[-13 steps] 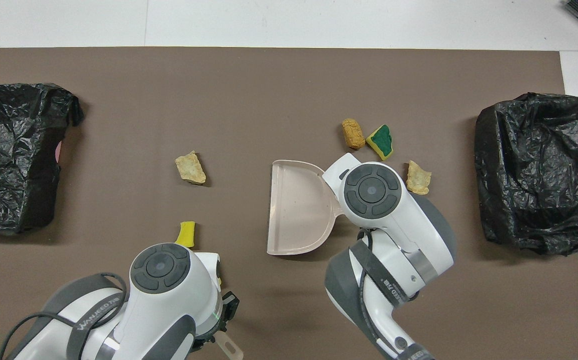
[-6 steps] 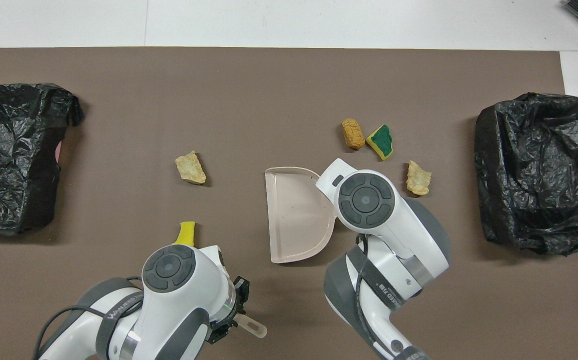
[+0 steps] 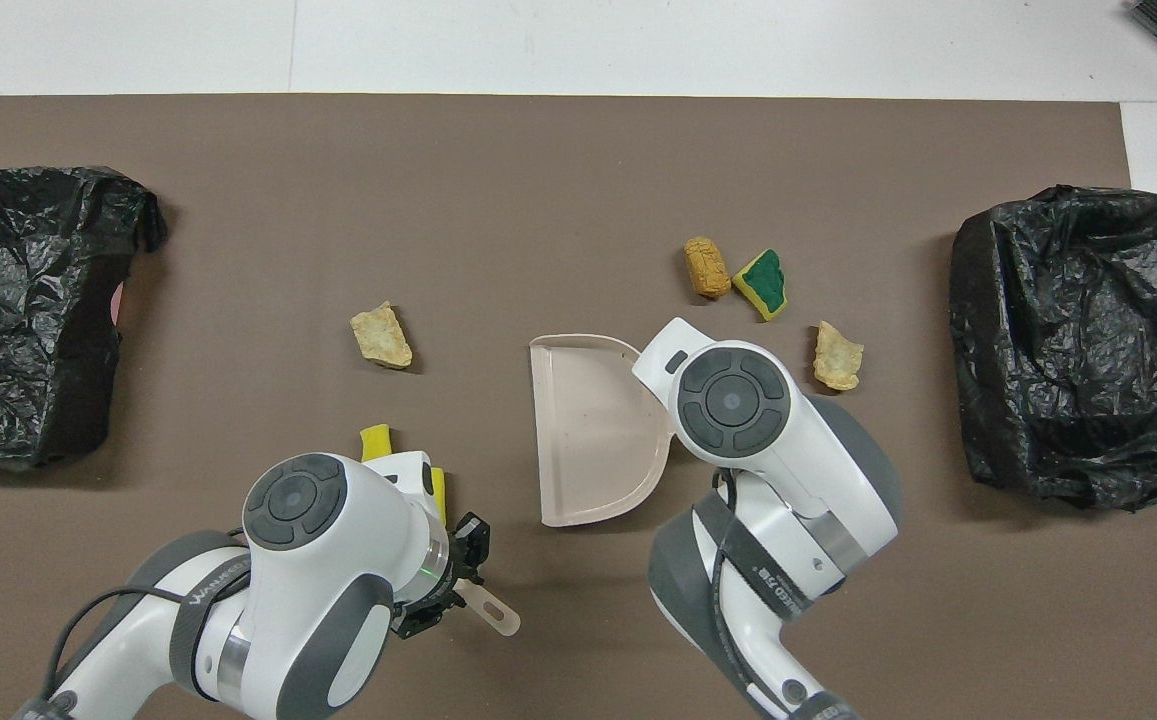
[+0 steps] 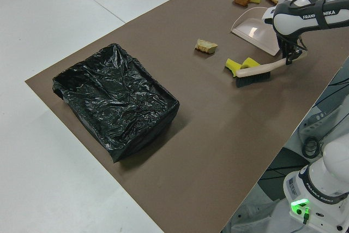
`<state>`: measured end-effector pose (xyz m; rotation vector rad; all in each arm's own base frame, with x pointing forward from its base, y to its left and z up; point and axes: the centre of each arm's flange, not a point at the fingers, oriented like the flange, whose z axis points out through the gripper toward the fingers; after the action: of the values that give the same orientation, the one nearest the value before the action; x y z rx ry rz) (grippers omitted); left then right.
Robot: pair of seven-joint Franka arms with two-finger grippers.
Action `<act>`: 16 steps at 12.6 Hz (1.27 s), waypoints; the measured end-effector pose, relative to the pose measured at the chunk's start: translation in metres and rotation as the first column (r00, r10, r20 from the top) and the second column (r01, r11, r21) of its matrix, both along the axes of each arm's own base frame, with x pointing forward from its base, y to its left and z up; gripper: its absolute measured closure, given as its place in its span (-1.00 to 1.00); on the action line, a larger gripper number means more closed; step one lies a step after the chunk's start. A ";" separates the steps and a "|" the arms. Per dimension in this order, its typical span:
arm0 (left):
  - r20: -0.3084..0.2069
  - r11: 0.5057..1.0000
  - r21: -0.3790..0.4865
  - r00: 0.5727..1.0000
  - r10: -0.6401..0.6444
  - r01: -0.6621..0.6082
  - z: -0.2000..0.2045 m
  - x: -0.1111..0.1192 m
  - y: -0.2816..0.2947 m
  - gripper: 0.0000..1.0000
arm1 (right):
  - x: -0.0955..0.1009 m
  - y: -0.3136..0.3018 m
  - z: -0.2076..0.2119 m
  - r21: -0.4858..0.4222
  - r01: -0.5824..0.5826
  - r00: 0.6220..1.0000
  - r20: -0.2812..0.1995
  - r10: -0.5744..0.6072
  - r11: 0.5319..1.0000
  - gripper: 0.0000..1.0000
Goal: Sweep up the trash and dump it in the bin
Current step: 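Sweep the yellow sponges into the dustpan with the left gripper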
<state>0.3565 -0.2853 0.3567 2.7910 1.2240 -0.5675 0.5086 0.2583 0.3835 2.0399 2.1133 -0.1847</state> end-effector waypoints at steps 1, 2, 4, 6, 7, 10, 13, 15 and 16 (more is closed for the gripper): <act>0.023 0.997 -0.026 0.997 -0.069 0.070 0.001 0.001 -0.001 0.49 | 0.000 0.000 0.000 0.000 0.000 1.000 0.000 0.000 1.000 0.37; 0.044 0.990 -0.045 0.991 -0.129 0.131 0.001 0.001 -0.003 0.49 | 0.000 0.000 0.000 0.000 0.000 1.000 0.000 0.000 1.000 0.37; 0.096 0.957 -0.084 0.958 -0.269 0.277 0.003 -0.001 -0.008 0.49 | 0.000 0.000 0.000 0.000 0.000 1.000 0.000 0.000 1.000 0.37; 0.183 0.902 -0.110 0.900 -0.395 0.418 0.006 -0.003 -0.020 0.49 | 0.000 -0.001 -0.001 0.000 0.001 1.000 -0.001 -0.001 1.000 0.37; 0.234 0.872 -0.113 0.866 -0.442 0.475 0.007 -0.005 -0.030 0.49 | 0.000 -0.001 -0.001 0.000 0.001 1.000 -0.001 -0.001 1.000 0.37; 0.338 0.766 -0.109 0.749 -0.570 0.633 0.014 -0.028 -0.071 0.49 | 0.000 -0.001 -0.002 0.001 0.001 1.000 0.000 -0.001 1.000 0.37; 0.401 0.722 -0.116 0.697 -0.595 0.683 0.042 -0.029 -0.103 0.49 | 0.000 -0.002 -0.004 0.003 0.002 1.000 0.002 -0.002 1.000 0.37; 0.408 0.722 -0.125 0.698 -0.588 0.681 0.057 -0.017 -0.104 0.49 | 0.000 -0.003 -0.005 0.004 0.002 1.000 0.002 -0.002 1.000 0.37; 0.386 0.732 -0.132 0.714 -0.583 0.669 0.060 -0.008 -0.096 0.49 | 0.000 -0.003 -0.005 0.004 0.002 1.000 0.002 -0.002 1.000 0.37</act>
<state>0.3487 -0.3810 0.4165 2.8514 0.0772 -0.2356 0.5087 0.2549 0.3782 2.0442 2.1119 -0.1792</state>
